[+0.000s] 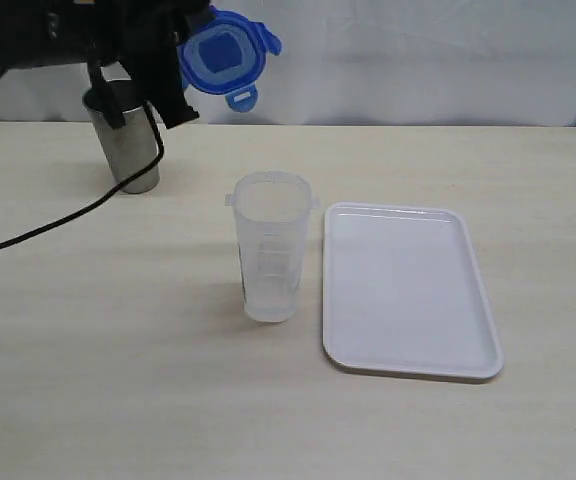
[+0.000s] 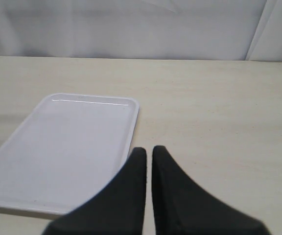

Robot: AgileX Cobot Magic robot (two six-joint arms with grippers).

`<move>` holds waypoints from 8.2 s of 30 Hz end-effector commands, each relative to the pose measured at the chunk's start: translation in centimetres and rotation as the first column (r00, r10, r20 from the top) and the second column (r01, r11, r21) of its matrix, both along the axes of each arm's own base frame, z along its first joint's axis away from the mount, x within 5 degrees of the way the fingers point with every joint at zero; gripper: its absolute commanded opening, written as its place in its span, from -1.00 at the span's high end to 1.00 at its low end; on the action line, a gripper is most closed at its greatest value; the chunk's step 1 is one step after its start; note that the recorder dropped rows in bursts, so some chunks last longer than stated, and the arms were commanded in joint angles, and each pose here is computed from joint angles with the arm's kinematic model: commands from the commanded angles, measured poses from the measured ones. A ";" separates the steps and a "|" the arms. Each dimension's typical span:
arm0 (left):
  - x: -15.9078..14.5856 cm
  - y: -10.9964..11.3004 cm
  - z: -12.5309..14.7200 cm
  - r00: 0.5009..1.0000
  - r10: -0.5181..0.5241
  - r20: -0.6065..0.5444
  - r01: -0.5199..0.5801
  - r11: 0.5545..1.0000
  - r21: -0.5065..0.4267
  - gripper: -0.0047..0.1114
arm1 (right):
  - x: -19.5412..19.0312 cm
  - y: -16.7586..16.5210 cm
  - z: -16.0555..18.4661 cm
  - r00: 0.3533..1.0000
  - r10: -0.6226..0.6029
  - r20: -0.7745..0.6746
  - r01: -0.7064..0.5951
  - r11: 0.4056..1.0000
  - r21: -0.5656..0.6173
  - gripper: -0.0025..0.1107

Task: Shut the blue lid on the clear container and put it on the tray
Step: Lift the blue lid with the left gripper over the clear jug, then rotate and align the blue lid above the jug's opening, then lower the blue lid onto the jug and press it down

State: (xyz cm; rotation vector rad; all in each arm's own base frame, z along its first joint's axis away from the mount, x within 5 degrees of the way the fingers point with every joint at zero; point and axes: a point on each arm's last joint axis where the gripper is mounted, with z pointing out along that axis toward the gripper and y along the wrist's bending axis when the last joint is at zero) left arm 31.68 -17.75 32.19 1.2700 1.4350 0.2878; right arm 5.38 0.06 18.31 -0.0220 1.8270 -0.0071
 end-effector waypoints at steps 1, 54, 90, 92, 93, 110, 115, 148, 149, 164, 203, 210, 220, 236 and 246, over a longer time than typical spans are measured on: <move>0.2 -2.0 -1.7 0.985 -0.142 0.094 0.119 0.968 0.222 0.92 | 0.0 0.0 -0.1 1.000 -0.001 0.001 0.001 1.000 0.007 0.88; -3.3 -5.2 -1.2 0.968 -0.249 0.040 0.232 0.940 0.251 0.92 | 0.0 0.0 -0.1 1.000 -0.001 0.001 0.001 1.000 0.007 0.88; -2.5 -4.7 -2.8 0.983 -0.160 -0.084 0.173 0.969 0.176 0.92 | 0.0 0.0 -0.1 1.000 -0.001 0.001 0.001 1.000 0.007 0.88; -2.4 -4.8 -2.6 0.984 -0.166 -0.067 0.175 0.971 0.165 0.92 | 0.0 0.0 -0.1 1.000 -0.001 0.001 0.001 1.000 0.007 0.88; -2.4 -4.9 -2.5 0.984 -0.168 -0.057 0.176 0.972 0.159 0.92 | 0.0 0.0 -0.1 1.000 -0.001 0.001 0.001 1.000 0.007 0.88; -1.1 -3.6 -2.0 0.992 -0.124 -0.013 0.125 0.986 0.110 0.92 | 0.0 0.0 -0.1 1.000 -0.001 0.001 0.001 1.000 0.007 0.88; -1.0 -3.3 -2.1 0.993 -0.112 -0.023 0.114 0.988 0.102 0.92 | 0.0 0.0 -0.1 1.000 -0.001 0.001 0.001 1.000 0.007 0.88; -2.1 -4.9 -3.5 0.982 -0.130 -0.139 0.146 0.982 0.116 0.92 | 0.0 0.0 -0.1 1.000 -0.001 0.001 0.001 1.000 0.007 0.88; -2.2 -4.8 -3.5 0.982 -0.130 -0.137 0.146 0.982 0.116 0.92 | 0.0 0.0 -0.1 1.000 -0.001 0.001 0.001 1.000 0.007 0.88; -2.6 -5.3 -3.0 0.980 -0.185 -0.078 0.197 0.963 0.182 0.92 | 0.0 0.0 -0.1 1.000 -0.001 0.001 0.001 1.000 0.007 0.88; -3.5 -6.2 -3.2 0.955 -0.296 -0.019 0.282 0.884 0.372 0.92 | 0.0 0.0 -0.1 1.000 -0.001 0.001 0.001 1.000 0.007 0.88; -3.7 -6.1 -2.8 0.954 -0.299 -0.002 0.279 0.888 0.367 0.92 | 0.0 0.0 -0.1 1.000 -0.001 0.001 0.001 1.000 0.007 0.88; -3.9 -5.8 -2.5 0.961 -0.275 -0.031 0.269 0.898 0.348 0.92 | 0.0 0.0 -0.1 1.000 -0.001 0.001 0.001 1.000 0.007 0.88; -4.9 -6.7 -2.8 0.954 -0.292 -0.072 0.298 0.887 0.353 0.92 | 0.0 0.0 -0.1 1.000 -0.001 0.001 0.001 1.000 0.007 0.88; -5.4 -6.3 -4.1 0.951 -0.292 -0.101 0.309 0.878 0.365 0.92 | 0.0 0.0 -0.1 1.000 -0.001 0.001 0.001 1.000 0.007 0.88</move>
